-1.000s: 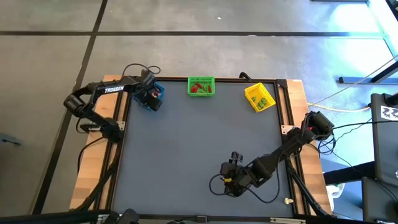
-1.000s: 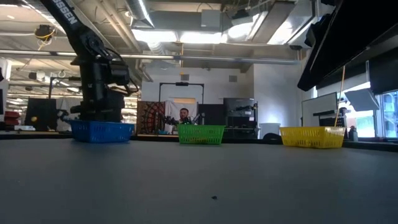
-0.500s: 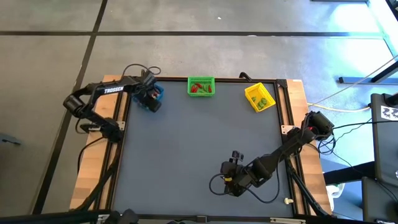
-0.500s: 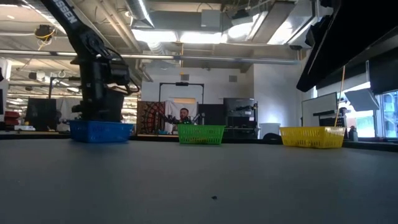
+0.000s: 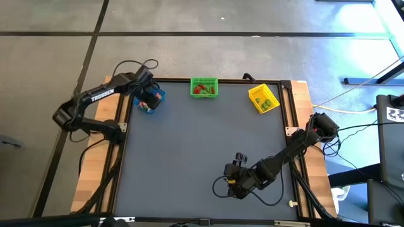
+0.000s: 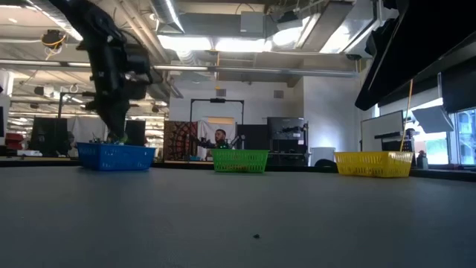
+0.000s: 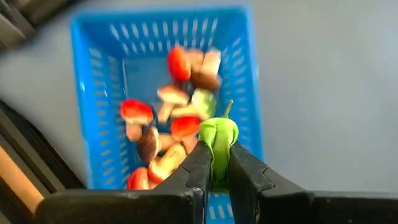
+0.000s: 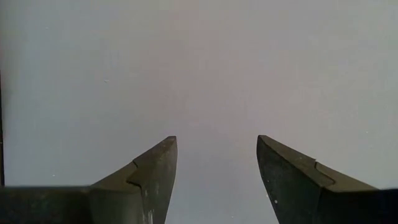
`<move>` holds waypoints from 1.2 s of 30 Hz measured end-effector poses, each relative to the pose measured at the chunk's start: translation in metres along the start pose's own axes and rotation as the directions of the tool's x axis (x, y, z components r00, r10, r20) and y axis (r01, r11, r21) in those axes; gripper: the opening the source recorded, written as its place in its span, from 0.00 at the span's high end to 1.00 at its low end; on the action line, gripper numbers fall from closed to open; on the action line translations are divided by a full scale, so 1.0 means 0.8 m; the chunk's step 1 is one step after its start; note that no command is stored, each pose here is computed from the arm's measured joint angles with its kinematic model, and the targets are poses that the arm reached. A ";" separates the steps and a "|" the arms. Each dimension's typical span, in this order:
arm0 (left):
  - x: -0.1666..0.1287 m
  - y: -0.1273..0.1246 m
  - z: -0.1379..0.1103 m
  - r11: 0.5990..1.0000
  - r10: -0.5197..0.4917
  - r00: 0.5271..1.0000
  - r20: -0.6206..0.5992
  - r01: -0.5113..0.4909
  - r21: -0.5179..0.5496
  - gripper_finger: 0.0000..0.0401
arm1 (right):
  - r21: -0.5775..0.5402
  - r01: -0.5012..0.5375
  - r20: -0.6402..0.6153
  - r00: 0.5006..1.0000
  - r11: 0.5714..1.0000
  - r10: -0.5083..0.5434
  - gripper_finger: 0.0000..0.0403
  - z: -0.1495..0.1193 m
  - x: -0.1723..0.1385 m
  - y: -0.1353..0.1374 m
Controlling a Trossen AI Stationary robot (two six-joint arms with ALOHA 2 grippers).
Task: Sort produce into baskets
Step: Put the green chili pepper into the yellow bin
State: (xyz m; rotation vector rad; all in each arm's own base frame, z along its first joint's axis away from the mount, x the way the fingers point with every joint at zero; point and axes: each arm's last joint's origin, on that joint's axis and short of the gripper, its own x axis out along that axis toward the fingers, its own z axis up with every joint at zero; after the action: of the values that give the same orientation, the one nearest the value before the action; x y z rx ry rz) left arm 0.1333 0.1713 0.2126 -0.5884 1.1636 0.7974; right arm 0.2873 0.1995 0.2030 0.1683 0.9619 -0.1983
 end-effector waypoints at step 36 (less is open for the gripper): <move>-0.137 -0.257 -0.074 0.474 -0.859 0.438 0.266 0.482 0.737 0.88 | -0.126 0.006 0.547 0.835 0.992 0.064 0.45 0.108 -0.051 -0.032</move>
State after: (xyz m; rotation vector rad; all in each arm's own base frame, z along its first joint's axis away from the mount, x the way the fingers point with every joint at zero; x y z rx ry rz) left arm 0.2443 -0.0227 0.3000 -0.2142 0.3635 -0.1718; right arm 0.3273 0.1589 0.2838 0.0063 0.3896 -0.1461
